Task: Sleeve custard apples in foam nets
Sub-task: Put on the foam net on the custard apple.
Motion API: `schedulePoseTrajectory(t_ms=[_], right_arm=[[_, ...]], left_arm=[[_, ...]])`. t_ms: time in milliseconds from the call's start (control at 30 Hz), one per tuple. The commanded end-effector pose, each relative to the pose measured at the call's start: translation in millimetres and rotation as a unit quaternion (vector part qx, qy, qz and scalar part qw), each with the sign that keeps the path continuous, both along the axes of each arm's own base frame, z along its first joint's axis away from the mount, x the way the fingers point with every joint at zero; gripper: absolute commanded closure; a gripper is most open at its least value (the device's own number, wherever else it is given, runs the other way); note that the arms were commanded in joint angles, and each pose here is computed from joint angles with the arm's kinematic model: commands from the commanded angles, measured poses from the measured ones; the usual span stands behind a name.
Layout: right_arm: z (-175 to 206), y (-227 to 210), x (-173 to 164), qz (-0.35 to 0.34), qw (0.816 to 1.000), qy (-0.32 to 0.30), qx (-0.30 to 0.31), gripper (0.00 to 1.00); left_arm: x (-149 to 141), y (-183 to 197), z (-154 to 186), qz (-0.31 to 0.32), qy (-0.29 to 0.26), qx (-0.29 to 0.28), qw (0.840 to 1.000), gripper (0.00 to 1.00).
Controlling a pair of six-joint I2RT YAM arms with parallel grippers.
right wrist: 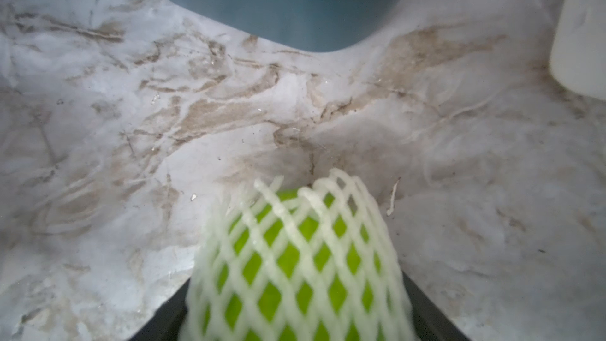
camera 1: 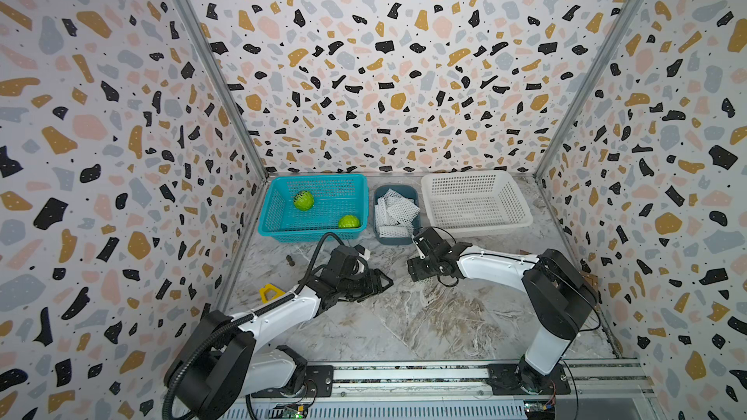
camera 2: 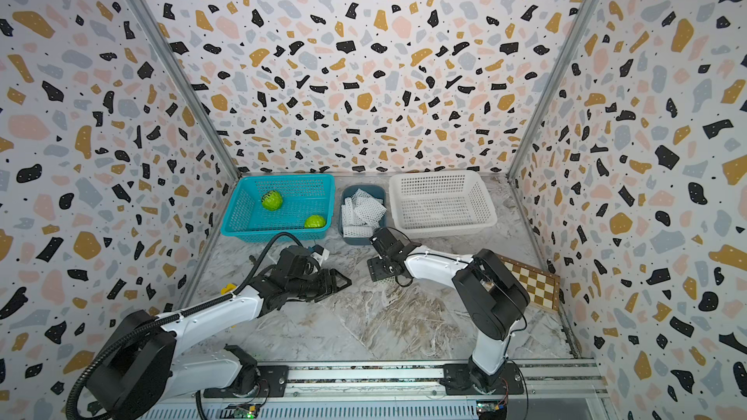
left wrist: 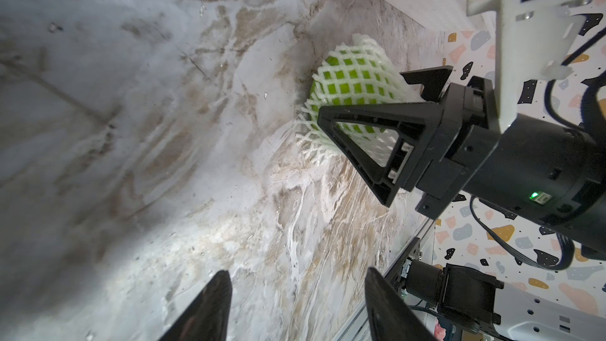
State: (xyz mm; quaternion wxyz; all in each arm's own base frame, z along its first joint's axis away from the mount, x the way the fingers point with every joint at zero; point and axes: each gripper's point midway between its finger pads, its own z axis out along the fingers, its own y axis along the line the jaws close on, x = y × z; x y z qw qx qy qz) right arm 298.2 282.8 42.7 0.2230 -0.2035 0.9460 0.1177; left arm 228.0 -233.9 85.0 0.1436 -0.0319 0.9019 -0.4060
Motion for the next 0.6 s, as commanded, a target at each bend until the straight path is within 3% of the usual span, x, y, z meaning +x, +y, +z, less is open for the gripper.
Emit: schedulePoseTrajectory(t_ms=[0,200,433,567], right_arm=[[2.6,-6.2,-23.5,0.038,0.999,0.029,-0.010,0.26],[8.0,-2.6,-47.5,0.098,0.994,0.038,-0.020,0.26],[-11.1,5.6,-68.2,0.143,0.987,0.047,-0.062,0.26],[-16.8,6.3,-70.0,0.146,0.985,0.055,-0.072,0.20]], left_arm=[[1.2,3.3,3.5,0.001,-0.009,0.002,1.000,0.37],[-4.3,11.3,1.2,0.009,0.000,0.008,1.000,0.37],[-6.0,14.7,-0.8,0.014,0.002,0.011,1.000,0.37],[-6.4,15.1,-1.8,0.014,0.004,0.012,1.000,0.37]])
